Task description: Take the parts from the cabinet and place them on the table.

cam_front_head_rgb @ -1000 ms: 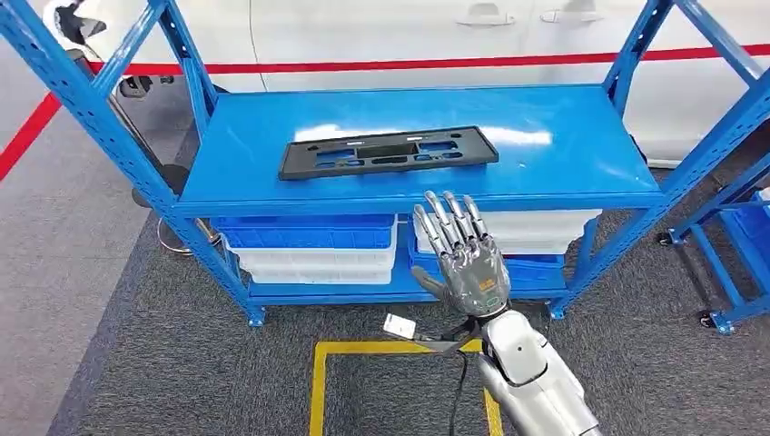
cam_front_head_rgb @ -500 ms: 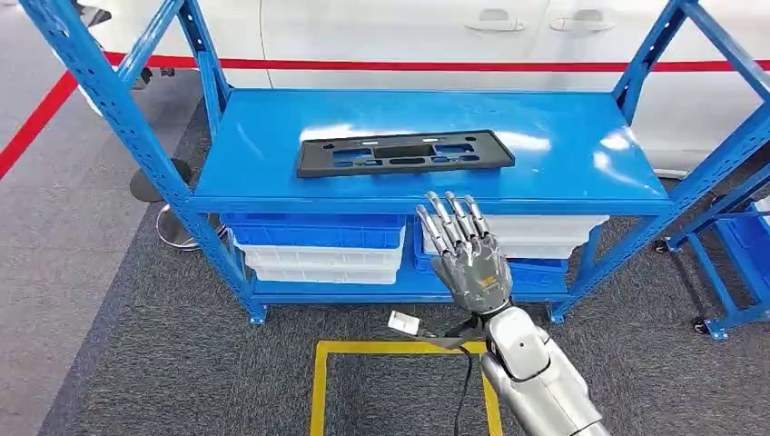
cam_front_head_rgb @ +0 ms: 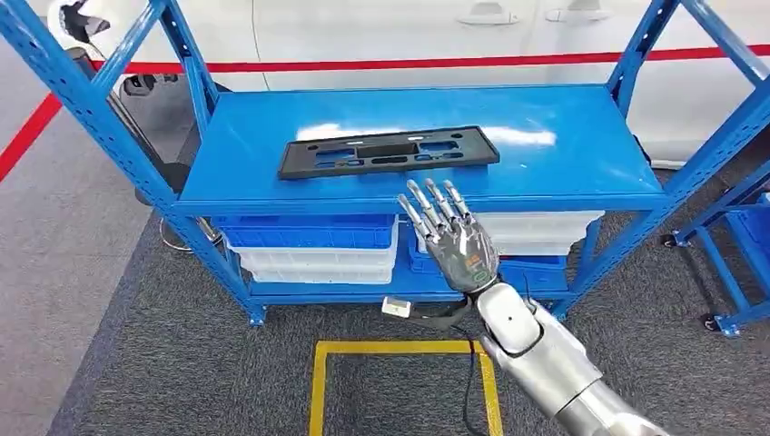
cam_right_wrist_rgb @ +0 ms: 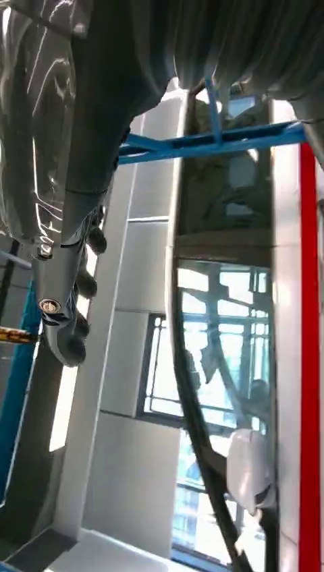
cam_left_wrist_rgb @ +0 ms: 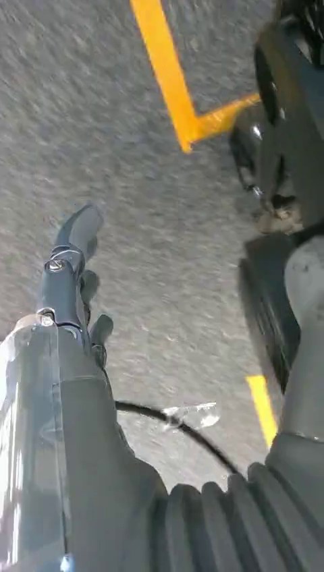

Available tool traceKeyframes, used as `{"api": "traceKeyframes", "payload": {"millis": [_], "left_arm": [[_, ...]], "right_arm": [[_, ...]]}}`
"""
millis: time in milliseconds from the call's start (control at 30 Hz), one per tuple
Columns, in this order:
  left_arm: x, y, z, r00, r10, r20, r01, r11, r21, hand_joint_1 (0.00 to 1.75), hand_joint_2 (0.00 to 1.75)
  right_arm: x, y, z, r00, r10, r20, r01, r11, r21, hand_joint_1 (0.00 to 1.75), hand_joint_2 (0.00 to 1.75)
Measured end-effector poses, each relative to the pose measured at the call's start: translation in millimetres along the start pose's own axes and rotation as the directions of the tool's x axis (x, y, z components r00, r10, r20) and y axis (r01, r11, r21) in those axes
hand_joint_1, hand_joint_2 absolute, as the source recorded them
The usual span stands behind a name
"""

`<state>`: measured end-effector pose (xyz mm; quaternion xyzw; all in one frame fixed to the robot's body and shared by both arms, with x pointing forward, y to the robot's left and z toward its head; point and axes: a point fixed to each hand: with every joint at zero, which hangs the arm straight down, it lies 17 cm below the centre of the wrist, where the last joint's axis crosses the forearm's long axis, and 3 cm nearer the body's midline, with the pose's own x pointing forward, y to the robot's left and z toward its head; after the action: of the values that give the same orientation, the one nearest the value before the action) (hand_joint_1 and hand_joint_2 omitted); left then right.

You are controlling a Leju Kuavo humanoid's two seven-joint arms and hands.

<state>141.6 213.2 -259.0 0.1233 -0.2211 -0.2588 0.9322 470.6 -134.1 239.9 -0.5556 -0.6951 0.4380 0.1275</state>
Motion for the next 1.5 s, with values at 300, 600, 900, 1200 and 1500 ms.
{"api": "traceKeyframes", "payload": {"millis": [300, 600, 900, 1200, 1500], "left_arm": [[-11.5, -2.8, 2.6, 0.999, 0.025, -0.023, -0.025, 1.0, 0.001, 0.0, 0.0], [-17.1, -11.7, 6.6, 0.999, 0.022, -0.032, -0.023, 1.0, -0.012, 0.0, 0.0], [-11.0, -8.0, 4.4, 0.999, 0.024, -0.022, -0.024, 1.0, -0.006, 0.0, 0.0], [-20.6, -14.9, 7.6, 0.999, 0.009, -0.03, -0.01, 0.999, -0.033, 0.0, 0.0], [-15.3, -14.2, 6.7, 1.0, 0.01, -0.02, -0.01, 1.0, -0.03, 0.0, 0.0]], "right_arm": [[16.3, 13.5, 16.3, 0.999, -0.029, 0.016, 0.028, 0.999, 0.039, 0.0, 1.75], [27.4, 29.7, 39.9, 0.998, -0.049, 0.03, 0.045, 0.994, 0.097, 0.0, 1.75], [31.3, 33.4, 46.1, 0.998, -0.064, 0.018, 0.062, 0.992, 0.109, 0.0, 1.75], [49.8, 28.0, 49.5, 0.994, -0.11, 0.023, 0.107, 0.99, 0.091, 0.0, 1.75], [66.1, 32.3, 51.4, 0.992, -0.127, 0.017, 0.124, 0.984, 0.127, 0.0, 1.75]]}}
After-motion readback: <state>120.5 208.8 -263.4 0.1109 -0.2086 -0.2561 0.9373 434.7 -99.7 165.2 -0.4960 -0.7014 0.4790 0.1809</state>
